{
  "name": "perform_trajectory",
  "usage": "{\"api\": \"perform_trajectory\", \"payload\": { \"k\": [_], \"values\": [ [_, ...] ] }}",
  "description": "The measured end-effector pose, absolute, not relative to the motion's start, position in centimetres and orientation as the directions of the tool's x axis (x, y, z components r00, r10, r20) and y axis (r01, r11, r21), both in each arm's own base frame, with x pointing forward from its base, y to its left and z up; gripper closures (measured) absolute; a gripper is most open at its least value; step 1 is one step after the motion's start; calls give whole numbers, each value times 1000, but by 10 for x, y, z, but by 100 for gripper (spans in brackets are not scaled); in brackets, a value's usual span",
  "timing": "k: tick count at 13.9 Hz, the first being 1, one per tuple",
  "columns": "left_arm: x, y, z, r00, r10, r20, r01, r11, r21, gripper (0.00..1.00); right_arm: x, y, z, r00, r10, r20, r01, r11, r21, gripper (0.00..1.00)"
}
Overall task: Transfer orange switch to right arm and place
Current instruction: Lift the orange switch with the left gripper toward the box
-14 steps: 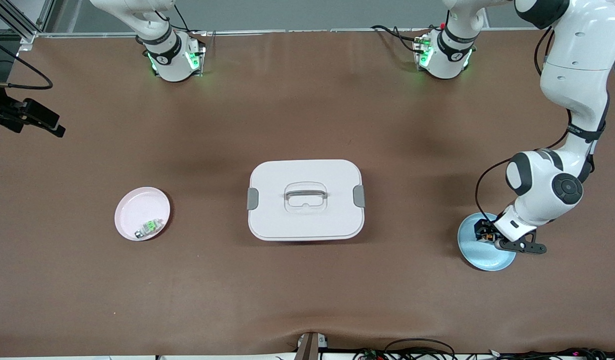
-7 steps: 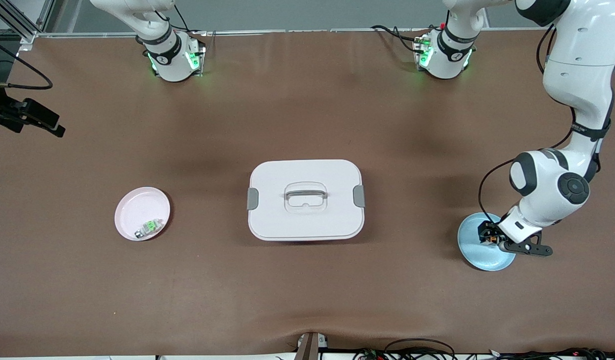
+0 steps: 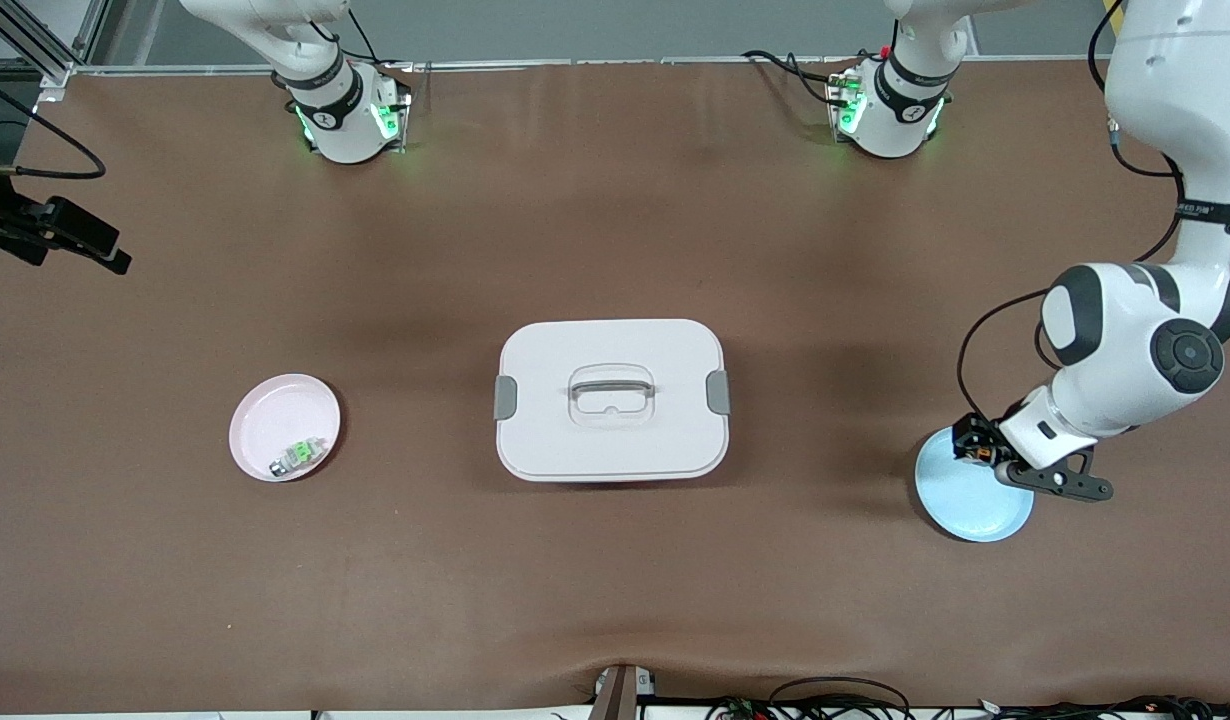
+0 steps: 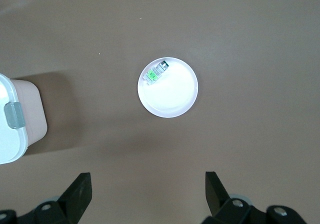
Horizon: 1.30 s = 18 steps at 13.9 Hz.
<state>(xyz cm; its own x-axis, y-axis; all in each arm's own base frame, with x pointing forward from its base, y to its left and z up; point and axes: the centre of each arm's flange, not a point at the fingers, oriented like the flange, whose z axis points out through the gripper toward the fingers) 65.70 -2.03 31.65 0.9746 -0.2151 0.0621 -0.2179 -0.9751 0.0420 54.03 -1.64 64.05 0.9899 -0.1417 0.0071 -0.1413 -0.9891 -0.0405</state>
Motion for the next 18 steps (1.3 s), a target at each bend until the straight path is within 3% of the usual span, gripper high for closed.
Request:
{"api": "perform_trajectory", "payload": {
  "k": [4, 18],
  "values": [
    [639, -86, 361, 984, -177, 24, -178, -981, 72, 27, 540, -17, 640, 990, -143, 6, -142, -989, -41, 0],
    [590, -269, 429, 995, 98, 5, 95, -977, 192, 27, 540, -34, 644, 984, -175, 17, -175, -984, -43, 0]
  ]
}}
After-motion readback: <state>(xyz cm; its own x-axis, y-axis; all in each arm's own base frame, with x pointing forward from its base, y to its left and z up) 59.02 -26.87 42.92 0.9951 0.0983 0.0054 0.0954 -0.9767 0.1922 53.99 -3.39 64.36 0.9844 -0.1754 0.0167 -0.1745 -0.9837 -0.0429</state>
